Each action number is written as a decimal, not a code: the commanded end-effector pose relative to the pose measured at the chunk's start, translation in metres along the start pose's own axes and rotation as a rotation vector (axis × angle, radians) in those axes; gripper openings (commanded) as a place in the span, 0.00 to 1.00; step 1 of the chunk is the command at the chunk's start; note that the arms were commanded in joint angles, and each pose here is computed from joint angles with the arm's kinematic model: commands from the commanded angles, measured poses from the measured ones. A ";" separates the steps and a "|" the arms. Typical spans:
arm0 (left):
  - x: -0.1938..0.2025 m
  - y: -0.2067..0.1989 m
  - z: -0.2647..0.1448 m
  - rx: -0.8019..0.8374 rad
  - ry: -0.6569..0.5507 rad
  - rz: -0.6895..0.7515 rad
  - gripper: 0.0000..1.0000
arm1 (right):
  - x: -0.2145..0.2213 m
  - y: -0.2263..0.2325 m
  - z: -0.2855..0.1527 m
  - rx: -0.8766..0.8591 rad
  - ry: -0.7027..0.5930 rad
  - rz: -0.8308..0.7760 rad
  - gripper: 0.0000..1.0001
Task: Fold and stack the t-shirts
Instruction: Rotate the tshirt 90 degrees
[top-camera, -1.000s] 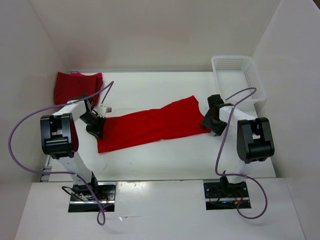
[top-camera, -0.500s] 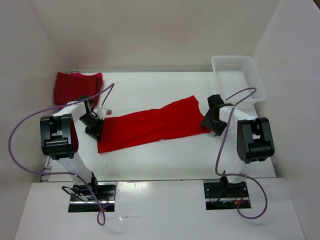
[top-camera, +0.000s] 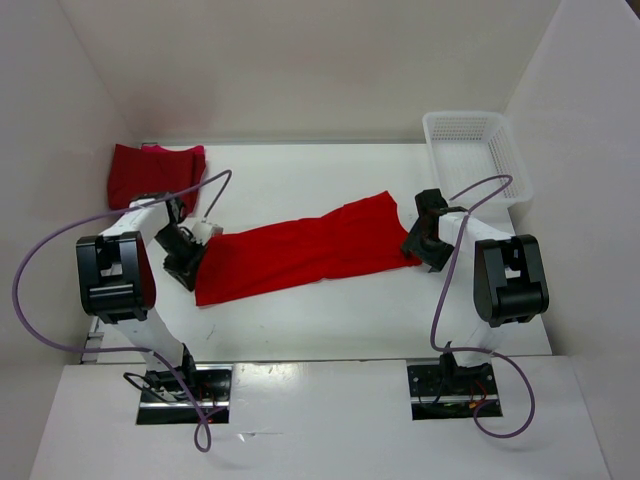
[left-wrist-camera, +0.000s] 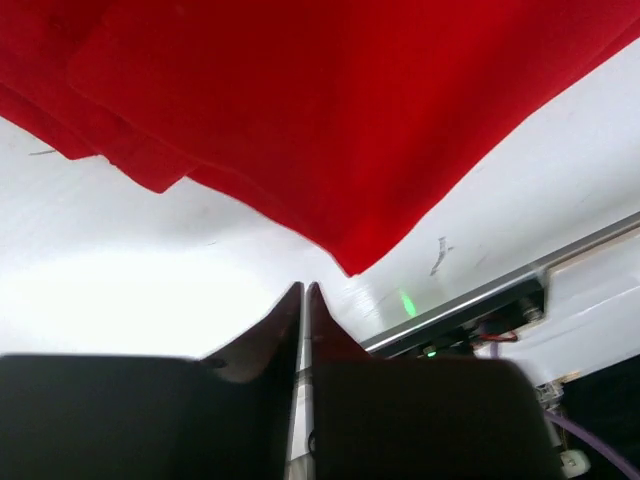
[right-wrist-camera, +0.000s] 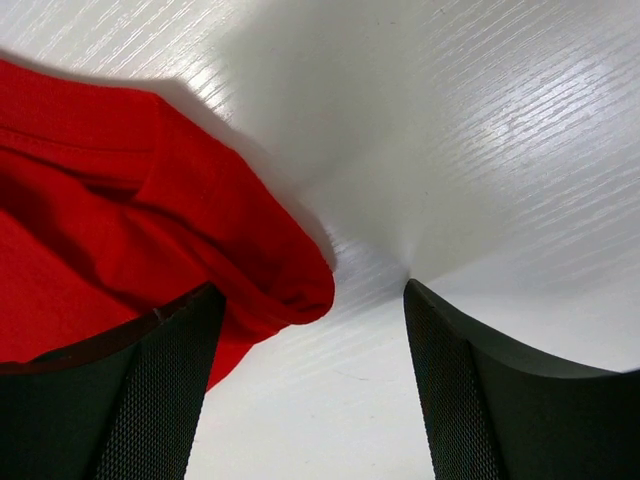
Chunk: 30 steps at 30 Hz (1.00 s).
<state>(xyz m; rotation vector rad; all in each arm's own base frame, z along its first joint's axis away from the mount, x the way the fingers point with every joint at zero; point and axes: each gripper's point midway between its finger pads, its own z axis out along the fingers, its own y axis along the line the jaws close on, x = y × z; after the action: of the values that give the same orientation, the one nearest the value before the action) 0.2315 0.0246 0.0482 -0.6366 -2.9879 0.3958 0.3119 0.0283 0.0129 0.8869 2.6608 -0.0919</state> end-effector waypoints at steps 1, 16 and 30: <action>0.008 0.007 0.004 -0.031 0.039 0.013 0.25 | -0.007 0.009 0.006 -0.036 -0.009 -0.005 0.76; -0.116 0.082 -0.047 -0.386 -0.388 -0.057 0.76 | -0.019 0.016 0.020 0.032 -0.049 -0.023 0.44; -0.144 0.083 0.027 -0.277 -0.322 -0.048 0.53 | -0.017 0.024 0.023 0.051 -0.060 -0.076 0.30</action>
<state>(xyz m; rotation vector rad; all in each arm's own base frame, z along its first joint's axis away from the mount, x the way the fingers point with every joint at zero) 0.3924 0.0433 0.0180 -0.5394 -3.4252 0.0237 0.3402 0.0369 0.0117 0.8074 2.6526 -0.1253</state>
